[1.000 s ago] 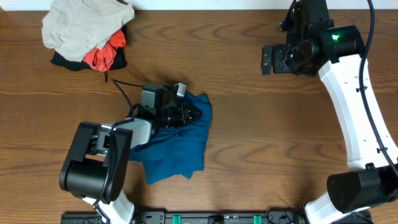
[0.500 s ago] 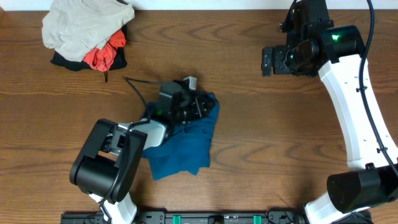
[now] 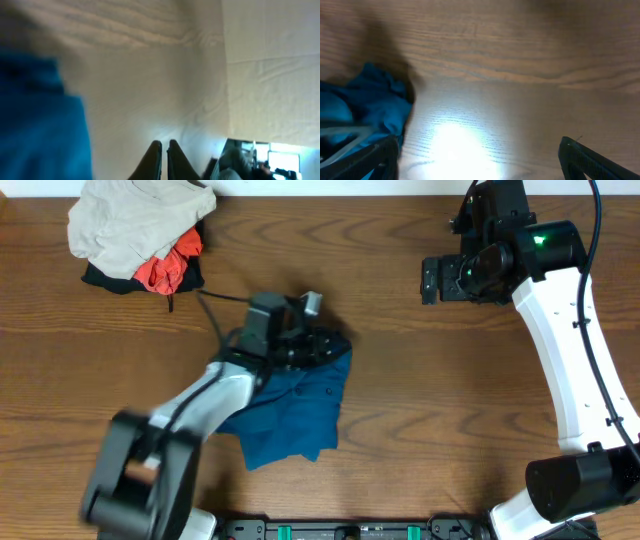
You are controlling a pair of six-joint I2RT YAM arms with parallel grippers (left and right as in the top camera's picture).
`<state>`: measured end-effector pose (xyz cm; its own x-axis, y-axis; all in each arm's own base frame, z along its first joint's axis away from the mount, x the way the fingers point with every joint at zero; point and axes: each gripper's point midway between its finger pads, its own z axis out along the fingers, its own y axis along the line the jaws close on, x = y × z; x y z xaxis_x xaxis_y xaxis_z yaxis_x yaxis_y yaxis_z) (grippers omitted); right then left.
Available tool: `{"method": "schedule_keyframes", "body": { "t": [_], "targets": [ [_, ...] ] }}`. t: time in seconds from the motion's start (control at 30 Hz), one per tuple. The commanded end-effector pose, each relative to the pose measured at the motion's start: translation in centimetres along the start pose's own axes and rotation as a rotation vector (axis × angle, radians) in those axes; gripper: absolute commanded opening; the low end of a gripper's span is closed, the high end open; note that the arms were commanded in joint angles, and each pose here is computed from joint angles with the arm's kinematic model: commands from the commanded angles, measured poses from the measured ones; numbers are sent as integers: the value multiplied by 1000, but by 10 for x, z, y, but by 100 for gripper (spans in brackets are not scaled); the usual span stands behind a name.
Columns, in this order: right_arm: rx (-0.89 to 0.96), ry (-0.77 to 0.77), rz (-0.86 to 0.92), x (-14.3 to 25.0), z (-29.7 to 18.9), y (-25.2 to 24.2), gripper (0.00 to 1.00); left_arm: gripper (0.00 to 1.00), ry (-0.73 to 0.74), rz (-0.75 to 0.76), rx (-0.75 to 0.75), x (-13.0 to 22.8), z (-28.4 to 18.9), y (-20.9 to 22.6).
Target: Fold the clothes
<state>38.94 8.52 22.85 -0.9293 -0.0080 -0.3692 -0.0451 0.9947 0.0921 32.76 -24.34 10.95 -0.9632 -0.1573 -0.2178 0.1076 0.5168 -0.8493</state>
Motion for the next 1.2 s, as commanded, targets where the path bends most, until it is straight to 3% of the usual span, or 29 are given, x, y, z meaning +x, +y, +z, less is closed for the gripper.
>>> {"method": "schedule_keyframes", "body": {
  "t": [0.0, 0.17, 0.63, 0.93, 1.03, 1.17],
  "targets": [
    [15, -2, -24, 0, 0, -2, 99, 6, -73, 32, -85, -8, -38, -2],
    [21, -5, -27, -1, 0, -3, 99, 6, -94, -106, -318, 24, -80, 32],
    [20, -8, -27, -2, 0, -3, 99, 6, -107, -271, -363, 71, -62, 114],
    [21, 1, -27, 0, 0, -3, 99, 7, -168, -482, -433, 63, -82, 170],
    [22, 2, -27, 0, 0, -4, 99, 7, -161, -420, -407, 58, -85, 174],
    [22, 1, -27, 0, 0, -3, 99, 7, -179, -291, -276, 40, -82, 145]
  ]
}}
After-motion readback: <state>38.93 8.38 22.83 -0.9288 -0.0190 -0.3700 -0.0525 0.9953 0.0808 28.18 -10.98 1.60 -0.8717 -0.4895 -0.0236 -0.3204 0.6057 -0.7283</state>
